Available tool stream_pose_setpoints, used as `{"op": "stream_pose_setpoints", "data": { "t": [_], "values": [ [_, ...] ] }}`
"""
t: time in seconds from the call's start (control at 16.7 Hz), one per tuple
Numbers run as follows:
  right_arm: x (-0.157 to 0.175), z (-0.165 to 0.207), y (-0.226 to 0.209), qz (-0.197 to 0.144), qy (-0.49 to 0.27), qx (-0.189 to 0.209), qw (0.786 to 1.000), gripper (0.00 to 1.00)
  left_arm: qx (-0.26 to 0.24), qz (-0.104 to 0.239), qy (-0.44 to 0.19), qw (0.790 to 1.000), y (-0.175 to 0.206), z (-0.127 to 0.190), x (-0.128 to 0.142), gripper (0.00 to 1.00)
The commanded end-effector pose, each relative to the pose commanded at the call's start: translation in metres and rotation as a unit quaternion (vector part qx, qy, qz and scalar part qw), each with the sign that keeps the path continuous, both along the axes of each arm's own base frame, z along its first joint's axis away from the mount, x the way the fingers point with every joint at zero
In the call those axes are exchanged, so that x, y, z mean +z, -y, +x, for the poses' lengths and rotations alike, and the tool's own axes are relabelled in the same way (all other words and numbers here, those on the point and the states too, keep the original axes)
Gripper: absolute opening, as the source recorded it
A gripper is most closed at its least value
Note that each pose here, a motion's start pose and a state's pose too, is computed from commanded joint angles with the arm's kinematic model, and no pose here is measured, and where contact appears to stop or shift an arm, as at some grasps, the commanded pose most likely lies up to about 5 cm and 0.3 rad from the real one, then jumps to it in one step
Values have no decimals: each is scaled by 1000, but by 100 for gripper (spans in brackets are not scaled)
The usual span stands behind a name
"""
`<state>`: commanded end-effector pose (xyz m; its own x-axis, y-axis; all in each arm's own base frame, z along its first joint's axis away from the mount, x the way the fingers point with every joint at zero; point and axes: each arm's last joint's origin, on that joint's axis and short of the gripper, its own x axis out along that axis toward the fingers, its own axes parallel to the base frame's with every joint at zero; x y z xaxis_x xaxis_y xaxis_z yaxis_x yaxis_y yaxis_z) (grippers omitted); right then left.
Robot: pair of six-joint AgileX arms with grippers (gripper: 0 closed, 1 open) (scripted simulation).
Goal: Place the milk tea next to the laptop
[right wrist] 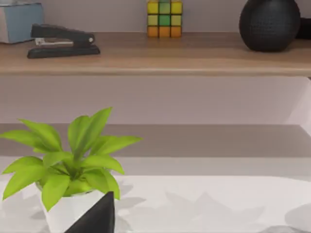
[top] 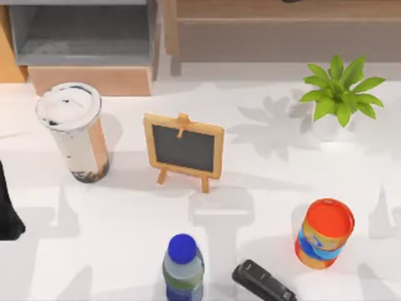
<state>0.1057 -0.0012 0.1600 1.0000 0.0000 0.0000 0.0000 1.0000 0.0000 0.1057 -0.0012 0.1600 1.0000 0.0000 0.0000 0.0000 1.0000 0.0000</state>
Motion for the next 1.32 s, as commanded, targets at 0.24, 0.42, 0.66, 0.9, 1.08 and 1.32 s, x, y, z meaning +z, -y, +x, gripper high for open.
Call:
{"op": "stream_pose_setpoints", "data": {
  "t": [0.24,0.42,0.66,0.9,1.08,1.32],
  "values": [
    [0,0,0,0,0,0,1000,100,0,-1,-1,1000,1,2,0,100],
    [0,0,0,0,0,0,1000,100,-2,-6,-7,1000,6,10,1,100],
    [0,0,0,0,0,0,1000,100,-7,-14,-30,999,19,28,-2,100],
    [0,0,0,0,0,0,1000,100,-11,-15,-62,998,39,49,-13,100],
    [0,0,0,0,0,0,1000,100,-12,-13,-80,997,56,61,-26,100],
    [0,0,0,0,0,0,1000,100,-13,-8,-94,995,74,68,-45,100]
  ]
}}
